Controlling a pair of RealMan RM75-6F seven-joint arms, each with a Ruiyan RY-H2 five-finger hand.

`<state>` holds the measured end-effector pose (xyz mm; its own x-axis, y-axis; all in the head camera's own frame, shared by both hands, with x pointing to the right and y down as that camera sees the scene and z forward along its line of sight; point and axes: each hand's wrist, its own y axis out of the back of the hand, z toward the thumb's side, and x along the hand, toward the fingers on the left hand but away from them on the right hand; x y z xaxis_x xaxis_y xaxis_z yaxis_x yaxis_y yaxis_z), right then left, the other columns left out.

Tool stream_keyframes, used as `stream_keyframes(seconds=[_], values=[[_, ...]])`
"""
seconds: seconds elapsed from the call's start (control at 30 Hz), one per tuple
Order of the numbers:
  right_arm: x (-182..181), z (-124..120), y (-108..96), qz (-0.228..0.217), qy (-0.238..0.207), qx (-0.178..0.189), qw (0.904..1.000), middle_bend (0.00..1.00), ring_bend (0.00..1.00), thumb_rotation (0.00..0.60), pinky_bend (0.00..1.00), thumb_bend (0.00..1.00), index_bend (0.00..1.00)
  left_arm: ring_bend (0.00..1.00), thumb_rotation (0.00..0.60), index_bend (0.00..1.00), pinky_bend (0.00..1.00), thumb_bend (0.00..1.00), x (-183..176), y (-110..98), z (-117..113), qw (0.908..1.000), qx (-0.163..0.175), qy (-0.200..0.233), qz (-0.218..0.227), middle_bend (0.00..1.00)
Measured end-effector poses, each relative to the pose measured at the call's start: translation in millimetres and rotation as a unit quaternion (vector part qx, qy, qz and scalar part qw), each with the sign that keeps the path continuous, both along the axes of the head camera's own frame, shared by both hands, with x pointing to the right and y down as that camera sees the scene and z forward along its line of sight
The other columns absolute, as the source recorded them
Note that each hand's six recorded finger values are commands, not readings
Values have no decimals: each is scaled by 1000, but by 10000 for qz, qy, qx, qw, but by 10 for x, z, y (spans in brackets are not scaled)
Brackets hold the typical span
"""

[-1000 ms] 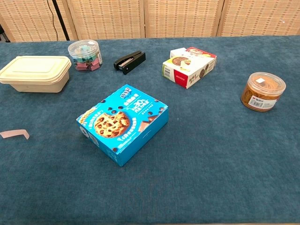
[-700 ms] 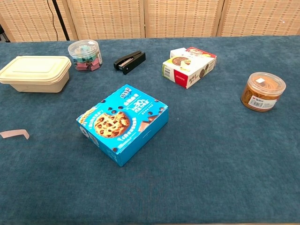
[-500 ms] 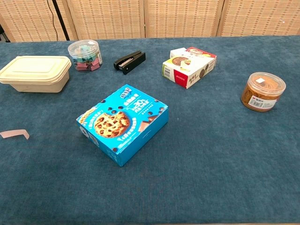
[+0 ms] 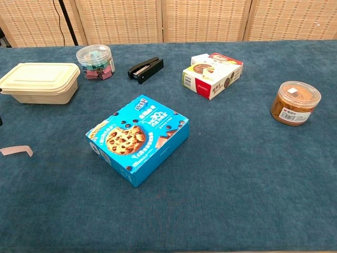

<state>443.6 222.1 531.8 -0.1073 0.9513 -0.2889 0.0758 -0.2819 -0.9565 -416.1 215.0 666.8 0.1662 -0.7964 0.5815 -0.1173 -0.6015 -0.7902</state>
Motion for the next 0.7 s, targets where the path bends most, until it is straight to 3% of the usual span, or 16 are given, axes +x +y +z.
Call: stream_keyframes(seconds=[0.2, 0.7], values=[[14, 6, -5, 29, -25, -41, 10000, 0, 0, 600, 0, 0, 0, 0, 600, 440, 0, 252, -38, -44, 152, 9996, -103, -111, -226, 0], [27, -9, -18, 58, -104, 11, 9999, 0, 0, 600, 0, 0, 0, 0, 600, 487, 0, 257, 116, 1, 352, 9996, -143, -87, -225, 0]])
